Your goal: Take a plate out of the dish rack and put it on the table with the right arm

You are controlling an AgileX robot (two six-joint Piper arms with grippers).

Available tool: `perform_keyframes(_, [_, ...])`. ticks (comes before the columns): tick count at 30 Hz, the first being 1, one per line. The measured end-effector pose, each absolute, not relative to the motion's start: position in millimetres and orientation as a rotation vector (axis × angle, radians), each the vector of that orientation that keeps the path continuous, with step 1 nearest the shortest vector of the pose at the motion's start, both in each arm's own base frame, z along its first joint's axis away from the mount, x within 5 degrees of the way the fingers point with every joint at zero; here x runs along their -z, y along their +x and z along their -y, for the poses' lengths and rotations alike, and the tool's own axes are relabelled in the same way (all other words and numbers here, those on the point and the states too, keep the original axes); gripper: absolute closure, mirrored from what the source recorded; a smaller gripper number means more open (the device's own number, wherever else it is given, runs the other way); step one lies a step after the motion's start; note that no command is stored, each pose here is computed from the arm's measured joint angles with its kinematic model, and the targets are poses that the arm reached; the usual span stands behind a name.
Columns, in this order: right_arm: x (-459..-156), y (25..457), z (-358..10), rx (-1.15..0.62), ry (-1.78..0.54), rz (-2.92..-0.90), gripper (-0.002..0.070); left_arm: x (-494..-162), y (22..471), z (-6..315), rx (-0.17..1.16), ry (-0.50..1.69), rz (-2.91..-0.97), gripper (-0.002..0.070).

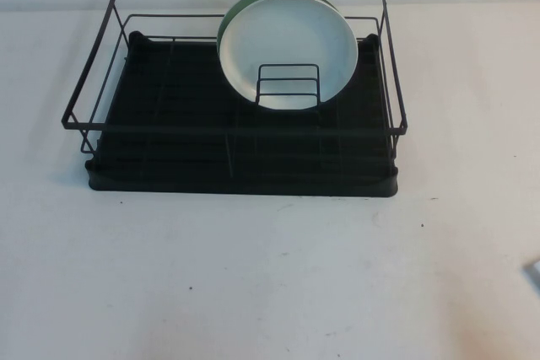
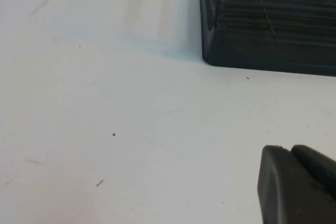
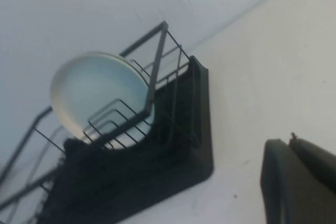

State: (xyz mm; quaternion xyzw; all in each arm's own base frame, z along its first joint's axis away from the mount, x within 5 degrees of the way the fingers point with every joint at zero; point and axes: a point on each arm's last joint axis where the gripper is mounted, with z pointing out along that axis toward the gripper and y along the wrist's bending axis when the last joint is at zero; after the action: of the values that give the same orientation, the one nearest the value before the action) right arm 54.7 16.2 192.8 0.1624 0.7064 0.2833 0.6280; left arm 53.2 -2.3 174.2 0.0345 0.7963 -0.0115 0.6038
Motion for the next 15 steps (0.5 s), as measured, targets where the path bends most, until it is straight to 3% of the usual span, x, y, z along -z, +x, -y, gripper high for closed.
perform_keyframes(7, [-197.6, 55.1, -14.9, -0.807, 0.535, -1.538, 0.0694, -174.2, 53.2, 2.3, 0.027, 0.08, -1.843, 0.0679])
perform_keyframes(10, [-203.5, 54.6, -19.7, -0.848, 0.509, -1.576, 0.0694, -174.2, 53.2, 2.3, 0.027, 0.08, -1.843, 0.0679])
perform_keyframes(15, [-238.2, 69.2, -29.4, -0.809, 0.383, -1.761, 0.0694, -174.2, 53.2, 2.3, 0.027, 0.08, -1.843, 0.0679])
